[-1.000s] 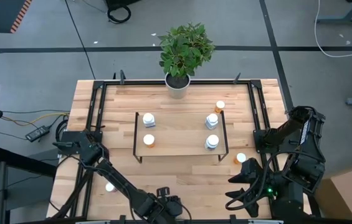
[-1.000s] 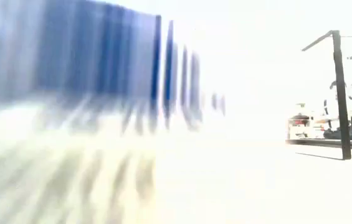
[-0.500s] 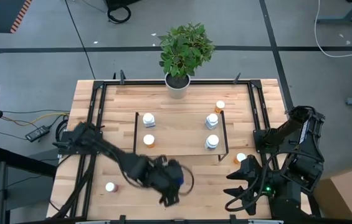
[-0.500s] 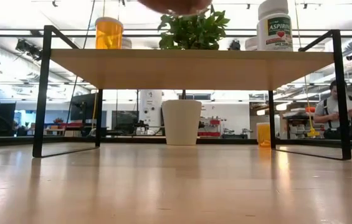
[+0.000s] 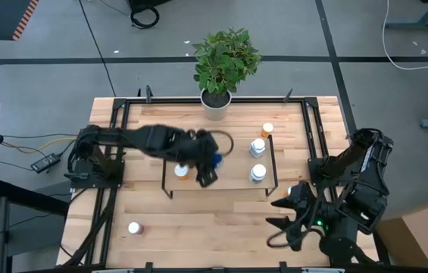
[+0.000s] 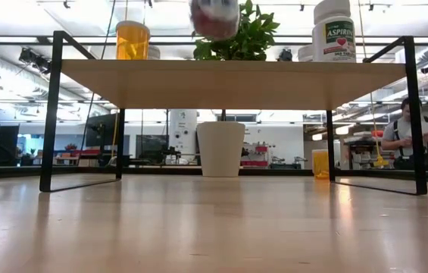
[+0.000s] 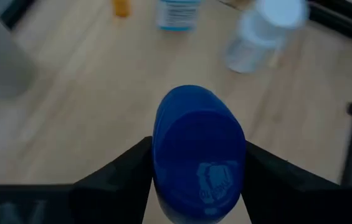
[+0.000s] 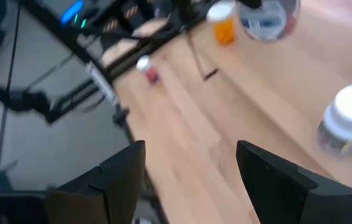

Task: Pick and place medicine bottles onto shelf by color
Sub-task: Put the blue pill bottle on the shelf

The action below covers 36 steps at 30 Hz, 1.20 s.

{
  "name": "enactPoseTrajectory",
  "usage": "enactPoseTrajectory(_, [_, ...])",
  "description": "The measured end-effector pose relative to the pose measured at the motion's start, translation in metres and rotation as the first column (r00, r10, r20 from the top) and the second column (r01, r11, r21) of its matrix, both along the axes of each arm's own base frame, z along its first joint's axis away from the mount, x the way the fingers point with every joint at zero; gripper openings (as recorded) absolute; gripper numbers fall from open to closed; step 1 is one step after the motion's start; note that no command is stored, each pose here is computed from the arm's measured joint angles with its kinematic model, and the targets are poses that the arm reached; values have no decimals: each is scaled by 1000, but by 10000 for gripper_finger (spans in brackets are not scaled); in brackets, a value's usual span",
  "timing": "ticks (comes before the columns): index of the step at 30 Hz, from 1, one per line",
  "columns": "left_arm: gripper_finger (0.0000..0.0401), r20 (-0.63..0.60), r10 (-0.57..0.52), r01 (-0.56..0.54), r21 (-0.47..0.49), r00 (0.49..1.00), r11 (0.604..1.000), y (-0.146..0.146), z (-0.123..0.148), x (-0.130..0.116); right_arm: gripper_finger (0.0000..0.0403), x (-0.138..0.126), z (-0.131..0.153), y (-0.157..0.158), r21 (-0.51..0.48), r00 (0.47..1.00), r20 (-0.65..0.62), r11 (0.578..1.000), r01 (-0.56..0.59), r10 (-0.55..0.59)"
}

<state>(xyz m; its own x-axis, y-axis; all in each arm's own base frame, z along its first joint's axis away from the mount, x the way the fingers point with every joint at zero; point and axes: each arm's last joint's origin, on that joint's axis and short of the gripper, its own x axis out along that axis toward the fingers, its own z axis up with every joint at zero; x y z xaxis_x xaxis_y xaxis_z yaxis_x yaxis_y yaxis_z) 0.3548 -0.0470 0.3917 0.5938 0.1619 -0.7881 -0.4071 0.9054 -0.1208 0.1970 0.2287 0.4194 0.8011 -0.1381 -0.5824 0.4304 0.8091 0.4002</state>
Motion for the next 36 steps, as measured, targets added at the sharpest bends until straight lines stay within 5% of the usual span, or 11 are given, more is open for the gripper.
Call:
enactPoseTrajectory(16, [204,-154,54,-47,49,987,998,66,-19,0,259,37,1,-39,-71,987,19,984,162,-161])
enactPoseTrajectory(23, [212,-239,-142,155,33,961,987,60,-47,4,259,41,0,-43,-56,987,-7,986,158,-159])
enactPoseTrajectory(36, [209,-235,-289,324,129,928,937,64,-51,10,259,41,0,-43,-51,989,-16,988,149,-150])
